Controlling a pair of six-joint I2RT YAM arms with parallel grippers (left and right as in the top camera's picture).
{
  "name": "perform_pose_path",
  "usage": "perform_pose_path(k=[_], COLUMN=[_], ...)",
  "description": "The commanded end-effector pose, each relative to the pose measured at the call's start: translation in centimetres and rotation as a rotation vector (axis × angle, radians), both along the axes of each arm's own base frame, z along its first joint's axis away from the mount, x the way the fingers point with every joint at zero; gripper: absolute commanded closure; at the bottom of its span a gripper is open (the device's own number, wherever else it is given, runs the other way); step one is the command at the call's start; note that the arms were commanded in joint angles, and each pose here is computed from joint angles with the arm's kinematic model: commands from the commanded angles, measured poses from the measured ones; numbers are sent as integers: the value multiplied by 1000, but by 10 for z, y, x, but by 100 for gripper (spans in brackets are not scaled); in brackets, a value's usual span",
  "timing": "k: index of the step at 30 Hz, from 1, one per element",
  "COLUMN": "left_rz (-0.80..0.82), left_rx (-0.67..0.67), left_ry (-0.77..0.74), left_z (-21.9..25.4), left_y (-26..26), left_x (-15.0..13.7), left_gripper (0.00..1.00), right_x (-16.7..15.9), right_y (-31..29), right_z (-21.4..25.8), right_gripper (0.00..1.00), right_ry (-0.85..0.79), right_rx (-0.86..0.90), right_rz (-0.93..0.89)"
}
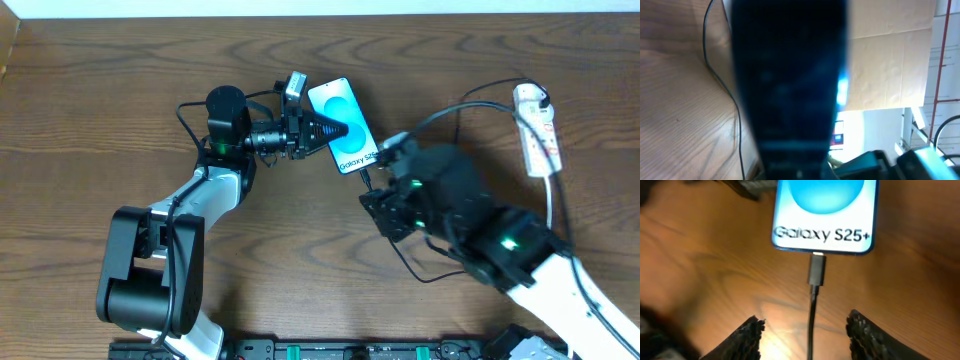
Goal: Plug charger to phone and switch on socket
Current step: 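Push the plug up into the phone's port with the right gripper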
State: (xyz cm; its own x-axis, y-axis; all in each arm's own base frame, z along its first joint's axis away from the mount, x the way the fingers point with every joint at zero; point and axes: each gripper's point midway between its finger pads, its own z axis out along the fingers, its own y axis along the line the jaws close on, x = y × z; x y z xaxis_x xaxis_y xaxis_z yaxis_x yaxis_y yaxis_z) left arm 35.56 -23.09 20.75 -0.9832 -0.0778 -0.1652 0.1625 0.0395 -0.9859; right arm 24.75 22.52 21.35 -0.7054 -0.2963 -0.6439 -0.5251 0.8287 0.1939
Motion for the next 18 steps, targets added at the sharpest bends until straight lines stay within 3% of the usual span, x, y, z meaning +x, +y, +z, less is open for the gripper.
perform_pose_path(k=[1, 3, 8, 12, 18], left_rz=[-4, -10, -14, -37, -68], left_rx=[-6, -7, -7, -8, -8], left_ry=[2, 2, 1, -14, -34], left_z=[5, 5, 5, 5, 6], left_y=[0, 0, 0, 0, -9], left_x=[0, -1, -2, -6, -12], left_gripper=[93, 93, 93, 93, 93], right_x=[13, 19, 25, 32, 43], right_y=[-5, 1, 6, 13, 22], right_z=[-21, -34, -36, -29, -17], right_gripper=[52, 63, 78, 99, 99], right_ry=[-18, 13, 10, -23, -77], right_rx=[-109, -113, -96, -64, -11], right_rz=[-46, -67, -80, -81, -84])
